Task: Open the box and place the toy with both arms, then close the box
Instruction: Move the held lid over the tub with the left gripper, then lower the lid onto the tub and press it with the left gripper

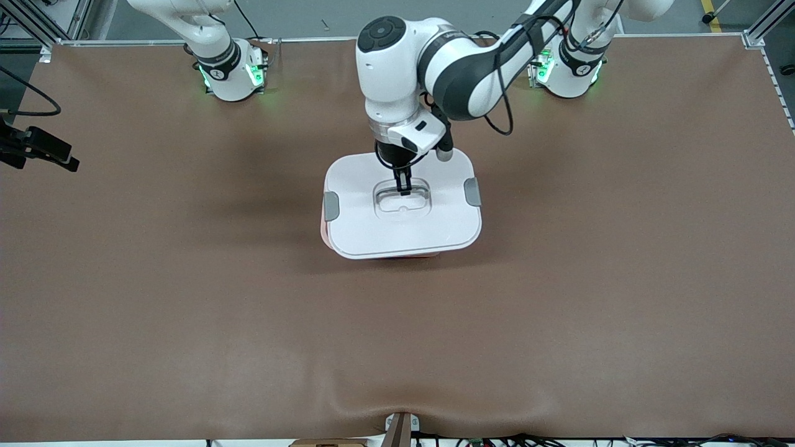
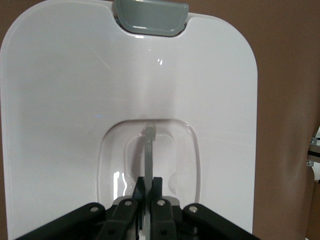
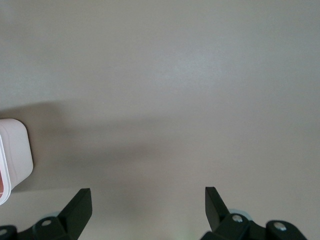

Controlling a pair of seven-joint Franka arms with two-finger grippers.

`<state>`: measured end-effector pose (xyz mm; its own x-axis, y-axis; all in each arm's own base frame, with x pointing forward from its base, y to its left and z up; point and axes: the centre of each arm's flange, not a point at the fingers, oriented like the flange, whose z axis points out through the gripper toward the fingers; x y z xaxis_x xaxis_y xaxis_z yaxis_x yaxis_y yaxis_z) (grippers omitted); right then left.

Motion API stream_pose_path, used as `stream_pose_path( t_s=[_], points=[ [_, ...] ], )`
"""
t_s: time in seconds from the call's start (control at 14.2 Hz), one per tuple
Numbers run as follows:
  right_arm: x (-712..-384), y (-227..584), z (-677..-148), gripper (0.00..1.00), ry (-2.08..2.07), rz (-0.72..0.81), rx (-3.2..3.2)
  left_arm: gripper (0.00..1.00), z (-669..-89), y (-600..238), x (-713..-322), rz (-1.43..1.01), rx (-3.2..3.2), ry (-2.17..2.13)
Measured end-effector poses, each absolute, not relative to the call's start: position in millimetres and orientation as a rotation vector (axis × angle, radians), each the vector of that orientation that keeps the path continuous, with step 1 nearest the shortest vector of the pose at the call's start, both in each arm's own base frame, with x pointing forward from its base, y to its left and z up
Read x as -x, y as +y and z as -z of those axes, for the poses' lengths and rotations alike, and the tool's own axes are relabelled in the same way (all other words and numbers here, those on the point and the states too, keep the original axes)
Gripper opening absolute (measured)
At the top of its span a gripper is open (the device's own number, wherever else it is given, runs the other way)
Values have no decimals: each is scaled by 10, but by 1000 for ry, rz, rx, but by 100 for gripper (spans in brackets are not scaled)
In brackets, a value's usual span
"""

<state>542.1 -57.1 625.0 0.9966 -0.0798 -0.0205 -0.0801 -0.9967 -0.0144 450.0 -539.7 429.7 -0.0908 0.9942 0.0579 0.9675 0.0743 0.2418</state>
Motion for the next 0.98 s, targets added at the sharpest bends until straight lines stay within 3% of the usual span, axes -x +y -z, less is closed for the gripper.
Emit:
stream_pose_path(
  t_s=[0.98],
  points=[
    [-5420, -576, -6254, 100, 128, -32, 3124, 7, -3522, -5791, -4245, -497, -2172, 2039]
  ],
)
